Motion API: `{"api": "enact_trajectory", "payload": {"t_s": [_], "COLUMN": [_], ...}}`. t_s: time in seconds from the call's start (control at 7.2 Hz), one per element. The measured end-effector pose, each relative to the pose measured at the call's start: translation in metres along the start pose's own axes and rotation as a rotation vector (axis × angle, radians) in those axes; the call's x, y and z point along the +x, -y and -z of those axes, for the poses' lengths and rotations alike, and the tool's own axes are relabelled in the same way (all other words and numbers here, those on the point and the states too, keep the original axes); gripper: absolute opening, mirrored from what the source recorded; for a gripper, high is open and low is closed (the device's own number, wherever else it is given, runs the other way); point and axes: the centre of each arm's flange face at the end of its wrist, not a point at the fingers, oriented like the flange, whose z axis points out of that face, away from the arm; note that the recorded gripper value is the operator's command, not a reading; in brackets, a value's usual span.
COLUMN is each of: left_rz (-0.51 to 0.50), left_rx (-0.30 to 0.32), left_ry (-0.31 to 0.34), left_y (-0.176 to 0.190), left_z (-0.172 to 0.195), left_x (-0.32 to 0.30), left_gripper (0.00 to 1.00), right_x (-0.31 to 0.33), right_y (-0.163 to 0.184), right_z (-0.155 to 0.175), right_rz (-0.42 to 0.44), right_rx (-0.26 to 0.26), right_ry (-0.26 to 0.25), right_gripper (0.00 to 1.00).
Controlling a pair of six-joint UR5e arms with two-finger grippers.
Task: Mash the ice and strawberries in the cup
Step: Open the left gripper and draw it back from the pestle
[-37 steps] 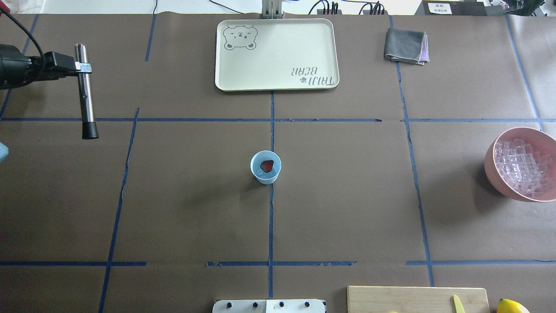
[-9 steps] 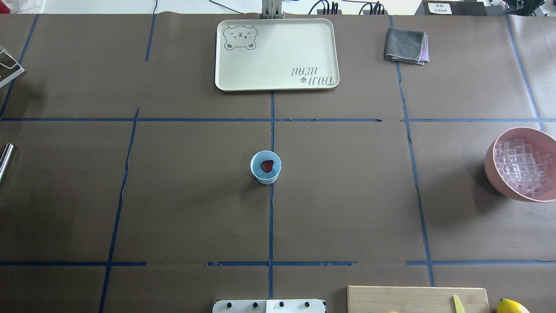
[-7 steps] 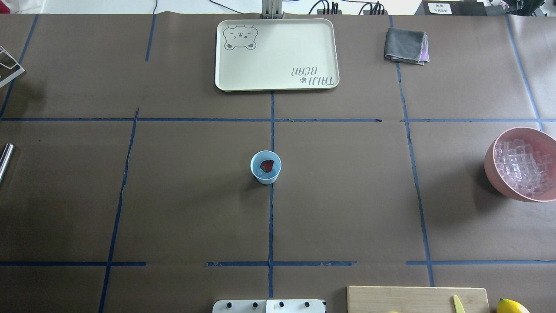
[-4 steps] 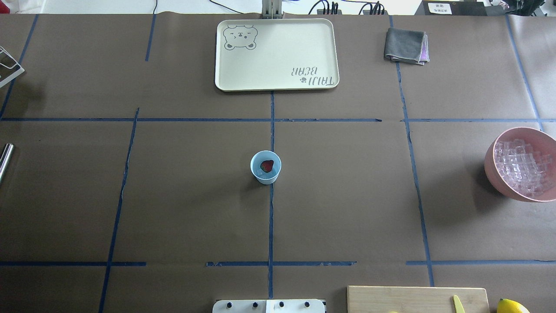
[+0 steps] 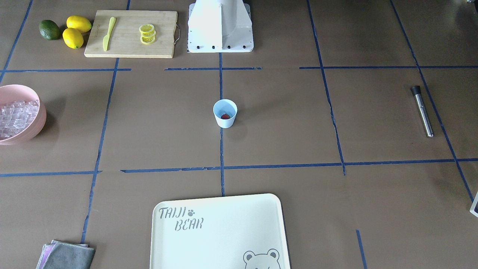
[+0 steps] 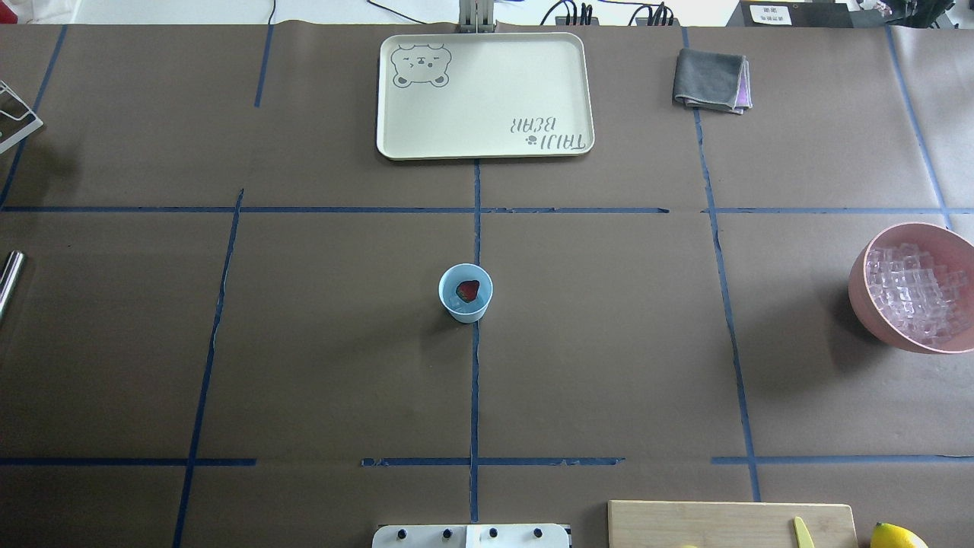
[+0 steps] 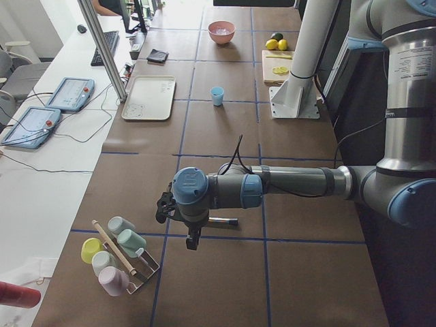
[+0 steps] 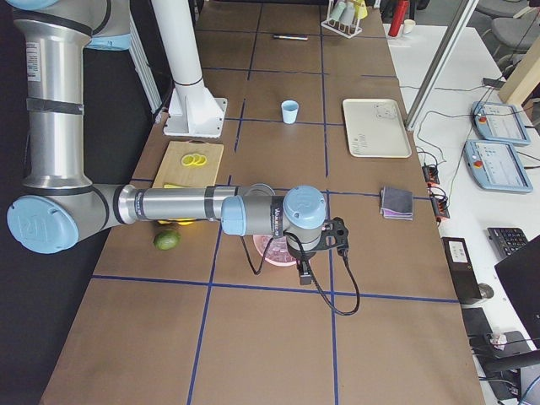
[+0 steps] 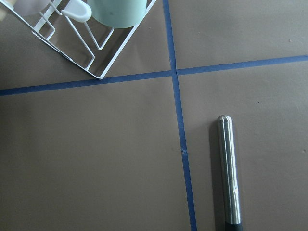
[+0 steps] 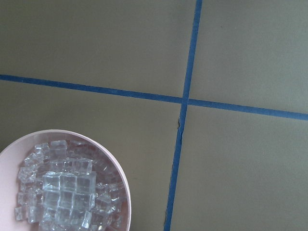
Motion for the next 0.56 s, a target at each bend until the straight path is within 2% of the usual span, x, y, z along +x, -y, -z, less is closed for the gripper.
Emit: {"api": "enact_trajectory", "payload": {"t_s": [0.56], "left_rz": [-0.001], "left_rx": [0.002], "left_ry": [0.006], "left_y": [0.0022], "left_z": [0.0016], "left_x": [0.0004], "left_gripper": [1.0], "right_x": [0.0008], "right_y": [-0.0012], "right_z": [-0.0009], "right_rz": [0.0], "right_rx": [-0.001], "right_ry": [0.001], "right_gripper": [1.0]}}
